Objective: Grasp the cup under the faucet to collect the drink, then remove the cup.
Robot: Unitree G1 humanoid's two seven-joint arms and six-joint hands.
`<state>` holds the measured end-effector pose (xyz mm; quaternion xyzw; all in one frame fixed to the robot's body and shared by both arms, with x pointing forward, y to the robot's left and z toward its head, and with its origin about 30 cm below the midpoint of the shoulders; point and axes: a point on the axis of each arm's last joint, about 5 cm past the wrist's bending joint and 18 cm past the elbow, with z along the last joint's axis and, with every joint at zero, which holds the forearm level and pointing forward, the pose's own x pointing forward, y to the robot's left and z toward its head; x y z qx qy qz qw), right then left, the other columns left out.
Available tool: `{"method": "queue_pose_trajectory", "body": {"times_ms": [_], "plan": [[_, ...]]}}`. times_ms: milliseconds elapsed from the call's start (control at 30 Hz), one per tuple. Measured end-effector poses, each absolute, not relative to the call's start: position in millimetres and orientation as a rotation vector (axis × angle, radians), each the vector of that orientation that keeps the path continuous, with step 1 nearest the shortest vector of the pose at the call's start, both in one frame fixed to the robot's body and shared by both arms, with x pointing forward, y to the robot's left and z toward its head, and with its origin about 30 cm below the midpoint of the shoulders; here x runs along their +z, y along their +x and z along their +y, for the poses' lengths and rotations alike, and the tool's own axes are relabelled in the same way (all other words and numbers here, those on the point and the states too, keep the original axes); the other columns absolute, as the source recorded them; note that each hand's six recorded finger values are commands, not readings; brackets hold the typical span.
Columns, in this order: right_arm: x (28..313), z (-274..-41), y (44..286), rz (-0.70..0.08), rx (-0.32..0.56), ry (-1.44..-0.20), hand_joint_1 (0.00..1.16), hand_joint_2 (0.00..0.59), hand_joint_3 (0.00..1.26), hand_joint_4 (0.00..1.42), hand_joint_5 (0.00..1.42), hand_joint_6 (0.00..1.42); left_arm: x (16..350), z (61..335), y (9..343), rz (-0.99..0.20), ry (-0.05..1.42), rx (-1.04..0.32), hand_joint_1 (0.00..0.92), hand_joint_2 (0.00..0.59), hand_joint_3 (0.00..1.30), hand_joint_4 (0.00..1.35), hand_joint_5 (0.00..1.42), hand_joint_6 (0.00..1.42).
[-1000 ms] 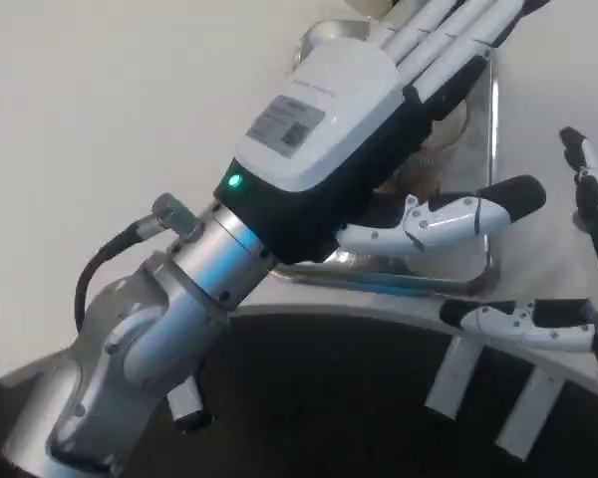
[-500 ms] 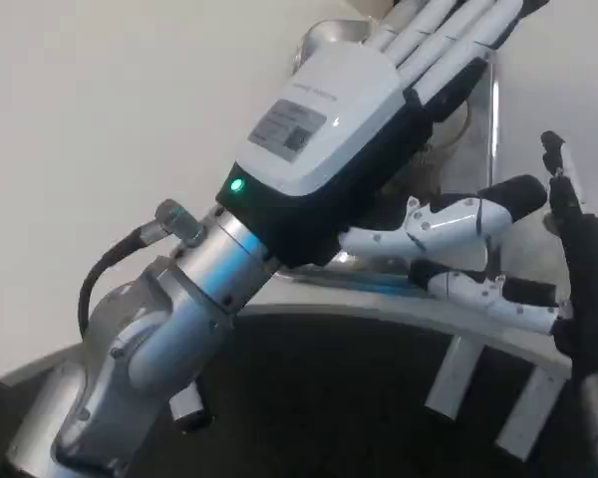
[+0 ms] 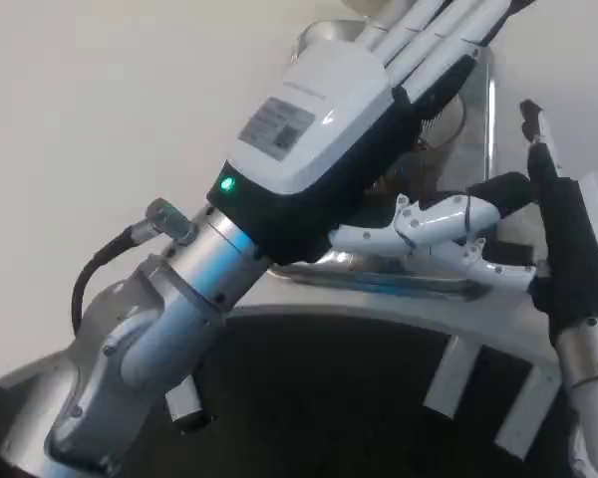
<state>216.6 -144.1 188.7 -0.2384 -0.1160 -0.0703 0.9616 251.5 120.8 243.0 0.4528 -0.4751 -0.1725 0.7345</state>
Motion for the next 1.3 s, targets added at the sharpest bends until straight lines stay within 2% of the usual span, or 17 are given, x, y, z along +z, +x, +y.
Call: {"method": "queue_pose_trajectory", "body": {"times_ms": [100,333,433,567,700,800,933,1133,1300], "plan": [[189,-142,220,-0.237,-0.138,-0.482,0.88,0.000,0.00,0.00,0.00,0.10,245,124,252,-1.042,0.982,-0.364,0.000,0.264,0.00,0.00,0.00,0.00],[187,-137,228,-0.230,-0.123,-0.473,0.88,0.020,0.00,0.00,0.00,0.12,250,135,259,-0.993,0.851,-0.309,0.000,0.253,0.00,0.00,0.00,0.00],[189,-136,230,-0.245,-0.122,-0.467,0.84,0.029,0.00,0.01,0.01,0.14,253,137,262,-0.967,0.718,-0.321,0.000,0.243,0.00,0.00,0.00,0.00],[187,-136,234,-0.243,-0.121,-0.454,0.83,0.045,0.00,0.01,0.01,0.14,258,140,271,-0.894,0.426,-0.393,0.000,0.239,0.00,0.00,0.00,0.00],[188,-135,235,-0.253,-0.118,-0.442,0.85,0.055,0.00,0.01,0.01,0.14,258,144,274,-0.882,0.330,-0.388,0.000,0.237,0.00,0.00,0.00,0.00],[189,-134,239,-0.256,-0.117,-0.440,0.93,0.055,0.00,0.01,0.01,0.14,259,152,273,-0.885,0.335,-0.320,0.000,0.241,0.00,0.00,0.00,0.00],[191,-131,243,-0.268,-0.108,-0.426,0.98,0.046,0.01,0.01,0.01,0.14,248,160,265,-0.854,0.499,-0.193,0.000,0.246,0.00,0.00,0.00,0.00],[194,-127,249,-0.282,-0.099,-0.434,0.98,0.074,0.01,0.02,0.01,0.14,221,172,252,-0.728,0.574,-0.103,0.000,0.249,0.00,0.00,0.00,0.00],[198,-122,253,-0.305,-0.082,-0.440,0.95,0.104,0.01,0.02,0.01,0.14,204,177,240,-0.645,0.591,-0.092,0.000,0.250,0.00,0.00,0.00,0.00]]}}
